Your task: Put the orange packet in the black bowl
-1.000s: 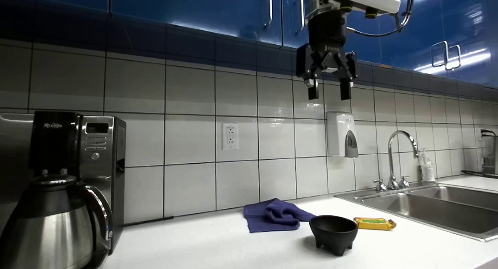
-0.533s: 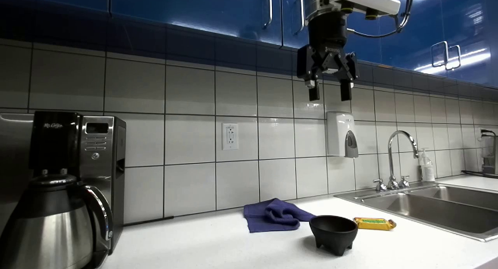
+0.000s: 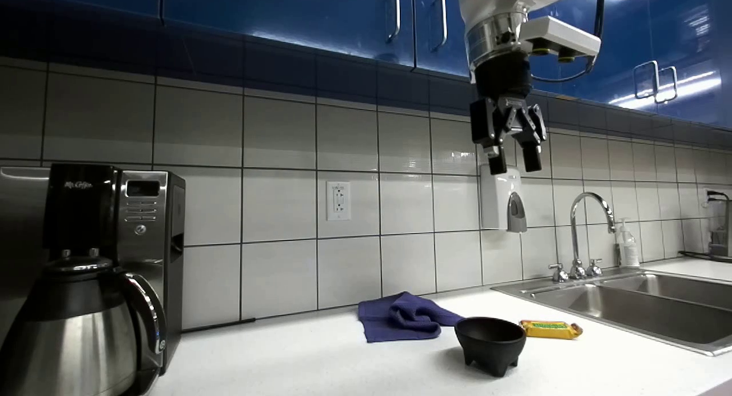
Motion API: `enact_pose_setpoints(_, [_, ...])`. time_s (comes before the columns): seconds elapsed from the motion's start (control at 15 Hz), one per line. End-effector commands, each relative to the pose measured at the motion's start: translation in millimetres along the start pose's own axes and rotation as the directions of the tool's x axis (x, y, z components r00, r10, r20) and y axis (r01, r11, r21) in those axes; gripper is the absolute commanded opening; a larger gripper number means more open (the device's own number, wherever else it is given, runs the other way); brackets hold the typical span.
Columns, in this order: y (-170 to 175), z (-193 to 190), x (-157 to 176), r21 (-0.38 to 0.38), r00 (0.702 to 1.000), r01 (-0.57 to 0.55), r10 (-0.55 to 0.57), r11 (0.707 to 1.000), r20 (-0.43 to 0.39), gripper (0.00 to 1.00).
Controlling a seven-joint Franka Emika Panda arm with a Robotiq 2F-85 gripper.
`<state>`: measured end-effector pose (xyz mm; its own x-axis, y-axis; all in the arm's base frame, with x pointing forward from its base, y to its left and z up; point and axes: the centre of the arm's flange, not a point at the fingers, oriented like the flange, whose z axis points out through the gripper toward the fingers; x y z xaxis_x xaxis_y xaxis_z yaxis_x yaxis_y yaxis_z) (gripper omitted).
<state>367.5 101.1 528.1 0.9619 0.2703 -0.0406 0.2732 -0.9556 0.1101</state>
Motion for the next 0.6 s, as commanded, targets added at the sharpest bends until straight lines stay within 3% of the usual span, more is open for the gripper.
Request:
enact_pose_setpoints(0.0, [31,15,0,-0.018,0.997,0.072,-0.071,0.997,0.033,1.0])
enact_pose_setpoints(0.53, [103,54,14,-0.049,0.974,0.22,-0.216,0.974,0.072,1.0])
